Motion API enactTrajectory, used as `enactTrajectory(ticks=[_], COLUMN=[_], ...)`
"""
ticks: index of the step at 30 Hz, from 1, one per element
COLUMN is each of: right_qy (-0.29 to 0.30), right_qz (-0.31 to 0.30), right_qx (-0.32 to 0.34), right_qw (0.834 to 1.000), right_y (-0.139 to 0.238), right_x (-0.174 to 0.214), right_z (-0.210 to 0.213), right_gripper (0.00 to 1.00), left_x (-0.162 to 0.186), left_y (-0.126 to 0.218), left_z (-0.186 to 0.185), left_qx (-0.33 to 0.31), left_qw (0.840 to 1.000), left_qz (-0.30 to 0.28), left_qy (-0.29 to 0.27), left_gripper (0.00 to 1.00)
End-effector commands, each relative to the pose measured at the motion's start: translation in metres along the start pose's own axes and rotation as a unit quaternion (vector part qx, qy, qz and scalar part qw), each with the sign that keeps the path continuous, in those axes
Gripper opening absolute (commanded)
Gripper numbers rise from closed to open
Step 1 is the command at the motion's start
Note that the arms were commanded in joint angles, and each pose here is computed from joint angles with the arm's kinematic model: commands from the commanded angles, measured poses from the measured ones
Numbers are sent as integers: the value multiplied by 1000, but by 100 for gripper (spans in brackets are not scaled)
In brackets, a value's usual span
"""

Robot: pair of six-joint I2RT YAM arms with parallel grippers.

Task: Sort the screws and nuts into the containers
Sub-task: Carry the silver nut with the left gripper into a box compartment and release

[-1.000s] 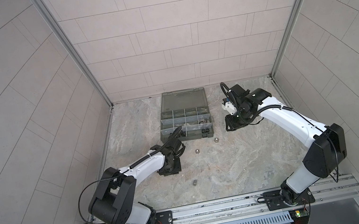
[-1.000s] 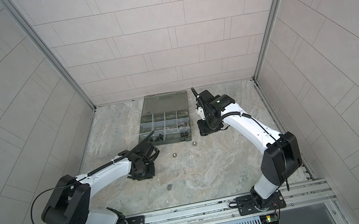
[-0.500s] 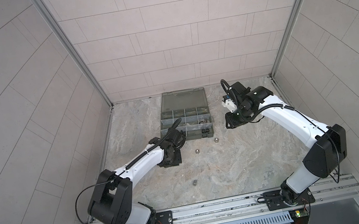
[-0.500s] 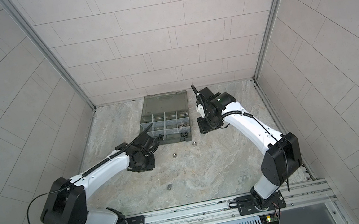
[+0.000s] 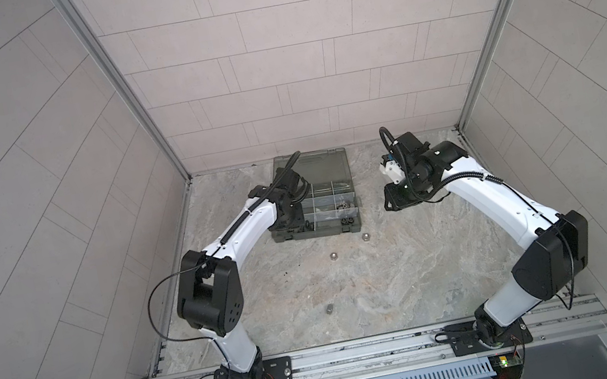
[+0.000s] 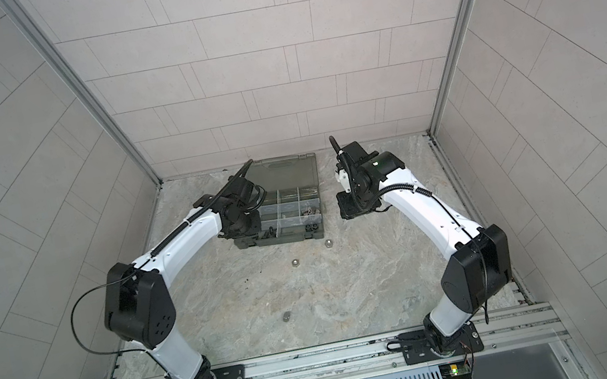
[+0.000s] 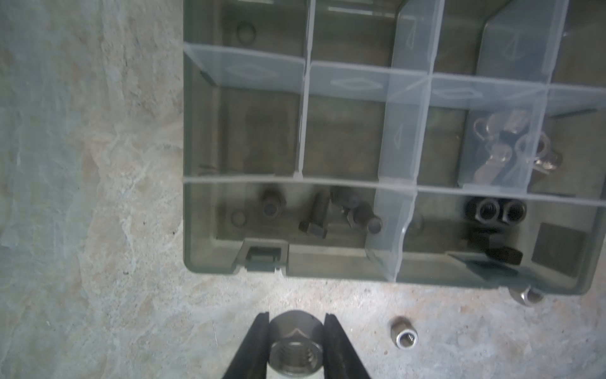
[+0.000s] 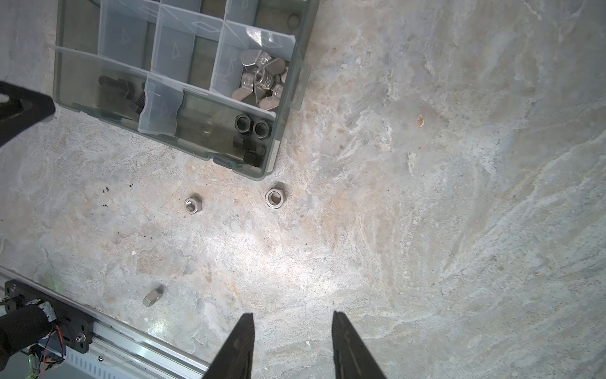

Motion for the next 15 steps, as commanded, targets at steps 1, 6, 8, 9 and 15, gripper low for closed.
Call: enactTrajectory(ticks=[1,6,8,9,15], right_qy=[-4,-13,-19,-23,-42], right_qz=[-19,-25,-30,-31,-44], right_qx=[-3,2,7,8,17], right_qw=[1000,1000,999,999,998], right_y=[8,8,10,10,12], right_x=[-6,-11,-14,-15,-23], right_z=[-1,-9,-16,-19,-36], right_gripper=[41,41,41,41,41], left_x=[-26,-56,-65,-69,-82], left_y=[-2,-16,-22,-25,-44], left_z=[-5,-9,-10,-8,3], left_qx=[-2,2,7,6,-2], left_qw=[1000,1000,1000,1000,1000], left_qz=[-4,-2,-1,-1,9], left_qy=[-16,-7,-5,-3,11], left_gripper=[30,31,31,31,31])
Point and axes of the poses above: each gripper's point midway between its finger pads, its own y axis back along the fingers, its own z axis along the line the jaws close on, x = y × z, the point moved 1 cm from there along y, back along the fingers, and after that the axes turned 15 degrees about y, right-handed, at the moved point
